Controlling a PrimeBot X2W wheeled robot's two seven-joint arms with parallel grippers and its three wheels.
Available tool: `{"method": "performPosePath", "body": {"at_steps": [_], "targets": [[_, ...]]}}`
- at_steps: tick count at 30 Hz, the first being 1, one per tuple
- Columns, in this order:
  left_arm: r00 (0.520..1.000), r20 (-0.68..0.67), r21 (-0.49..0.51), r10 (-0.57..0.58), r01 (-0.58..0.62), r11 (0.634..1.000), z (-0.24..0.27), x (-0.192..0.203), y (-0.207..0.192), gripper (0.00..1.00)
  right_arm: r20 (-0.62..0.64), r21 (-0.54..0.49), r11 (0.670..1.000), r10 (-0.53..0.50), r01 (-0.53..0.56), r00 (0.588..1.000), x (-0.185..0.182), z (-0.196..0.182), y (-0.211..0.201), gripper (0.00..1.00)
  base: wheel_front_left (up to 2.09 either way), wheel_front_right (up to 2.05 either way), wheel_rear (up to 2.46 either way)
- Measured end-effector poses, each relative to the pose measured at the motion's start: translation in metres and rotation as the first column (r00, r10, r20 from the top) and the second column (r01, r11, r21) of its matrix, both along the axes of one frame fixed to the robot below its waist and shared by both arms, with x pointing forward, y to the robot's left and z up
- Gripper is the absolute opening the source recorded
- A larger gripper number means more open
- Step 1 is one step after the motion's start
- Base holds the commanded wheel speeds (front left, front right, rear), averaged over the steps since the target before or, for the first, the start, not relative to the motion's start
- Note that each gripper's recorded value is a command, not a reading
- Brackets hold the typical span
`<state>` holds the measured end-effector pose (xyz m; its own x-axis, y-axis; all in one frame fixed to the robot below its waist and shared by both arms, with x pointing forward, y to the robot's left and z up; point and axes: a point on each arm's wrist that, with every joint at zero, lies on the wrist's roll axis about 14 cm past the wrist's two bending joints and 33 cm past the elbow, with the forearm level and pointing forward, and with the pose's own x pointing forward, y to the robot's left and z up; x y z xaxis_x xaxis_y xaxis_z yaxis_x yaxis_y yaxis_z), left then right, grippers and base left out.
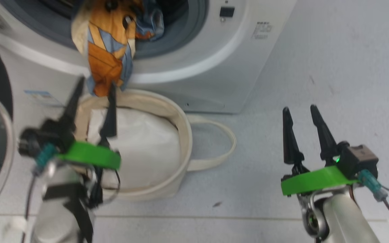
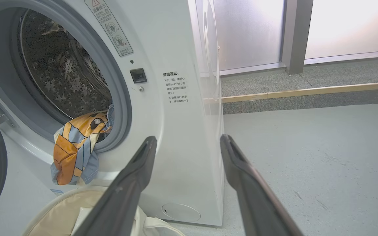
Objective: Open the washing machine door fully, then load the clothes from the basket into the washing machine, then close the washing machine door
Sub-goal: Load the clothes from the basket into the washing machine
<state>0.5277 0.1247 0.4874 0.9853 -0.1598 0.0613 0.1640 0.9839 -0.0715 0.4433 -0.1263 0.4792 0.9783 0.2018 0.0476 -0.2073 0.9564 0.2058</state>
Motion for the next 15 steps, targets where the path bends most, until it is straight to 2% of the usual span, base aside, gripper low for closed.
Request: {"method": "performPosePath", "body": {"at_steps": [5,15], "targets": [[1.0,-0.018,0.041,0.011,-0.01,0.999,0.0,-0.053,0.003,1.0,0.023,0.018,1.0,0.02,-0.021,1.0,-0.024,0.016,0.008,1.0,0.0,0.0,0.0],[0.996,-0.011,-0.053,0.092,-0.093,0.994,0.013,-0.119,0.011,1.0,0.059,0.046,0.999,0.002,-0.005,0.998,-0.063,0.035,0.004,1.0,0.0,0.0,0.0]]}}
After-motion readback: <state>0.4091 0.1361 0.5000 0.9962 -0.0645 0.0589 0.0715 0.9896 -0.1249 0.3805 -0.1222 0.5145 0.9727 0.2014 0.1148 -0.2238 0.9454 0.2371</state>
